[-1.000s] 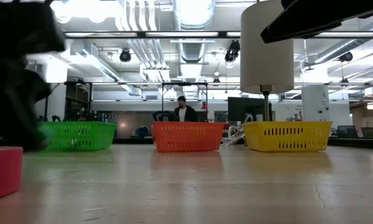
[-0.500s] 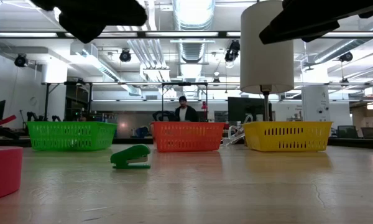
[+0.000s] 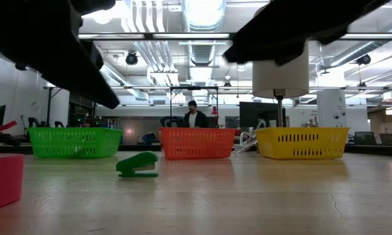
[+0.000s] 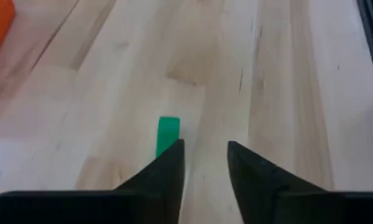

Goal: Pick and place Stapler, Stapler remover, tape
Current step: Put the green stapler into the yellow basket

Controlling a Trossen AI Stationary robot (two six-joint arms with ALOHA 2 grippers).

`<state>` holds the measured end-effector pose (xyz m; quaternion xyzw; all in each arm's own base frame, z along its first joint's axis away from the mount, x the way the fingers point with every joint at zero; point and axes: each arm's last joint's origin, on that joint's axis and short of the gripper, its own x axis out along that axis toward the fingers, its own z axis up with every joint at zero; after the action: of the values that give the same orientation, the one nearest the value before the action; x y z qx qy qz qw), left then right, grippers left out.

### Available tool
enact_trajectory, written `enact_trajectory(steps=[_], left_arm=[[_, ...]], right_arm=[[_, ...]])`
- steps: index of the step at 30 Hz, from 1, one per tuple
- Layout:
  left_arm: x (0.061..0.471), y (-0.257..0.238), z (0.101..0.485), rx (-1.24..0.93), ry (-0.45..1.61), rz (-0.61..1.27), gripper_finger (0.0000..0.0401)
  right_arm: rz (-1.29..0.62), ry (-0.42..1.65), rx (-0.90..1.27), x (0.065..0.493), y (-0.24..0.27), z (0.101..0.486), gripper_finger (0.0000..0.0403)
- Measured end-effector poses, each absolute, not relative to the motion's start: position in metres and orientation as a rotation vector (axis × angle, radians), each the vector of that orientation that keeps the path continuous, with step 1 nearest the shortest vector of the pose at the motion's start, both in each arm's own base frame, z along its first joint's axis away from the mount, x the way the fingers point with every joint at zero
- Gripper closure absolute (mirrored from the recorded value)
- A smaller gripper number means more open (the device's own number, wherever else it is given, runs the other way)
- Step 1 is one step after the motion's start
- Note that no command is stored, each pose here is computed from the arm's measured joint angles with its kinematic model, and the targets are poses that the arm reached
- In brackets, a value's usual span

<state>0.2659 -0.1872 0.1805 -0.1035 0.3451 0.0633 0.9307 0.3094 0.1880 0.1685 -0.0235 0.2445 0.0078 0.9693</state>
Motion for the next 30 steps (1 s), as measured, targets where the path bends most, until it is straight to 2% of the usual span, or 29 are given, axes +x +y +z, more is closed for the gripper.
enact_trajectory(steps=[5,8,21,26,30], left_arm=[[0.259,-0.184,0.183,-0.222,0.748,0.154,0.0219],[0.254,-0.185,0.185,-0.22,0.761,0.155,0.0202],[0.248,-0.187,0.186,-0.204,0.784,0.155,0.0199],[0.248,-0.187,0.186,-0.203,0.782,0.16,0.0199],[0.247,-0.186,0.186,-0.191,0.772,0.178,0.0199]], right_arm=[[0.043,0.578,-0.064,0.336,0.171,0.142,0.0202],[0.042,0.601,-0.096,0.352,0.165,0.13,0.0187],[0.085,0.638,-0.138,0.402,0.159,0.107,0.0135],[0.072,0.657,-0.129,0.409,0.153,0.104,0.0136],[0.08,0.675,-0.116,0.409,0.15,0.102,0.0159]])
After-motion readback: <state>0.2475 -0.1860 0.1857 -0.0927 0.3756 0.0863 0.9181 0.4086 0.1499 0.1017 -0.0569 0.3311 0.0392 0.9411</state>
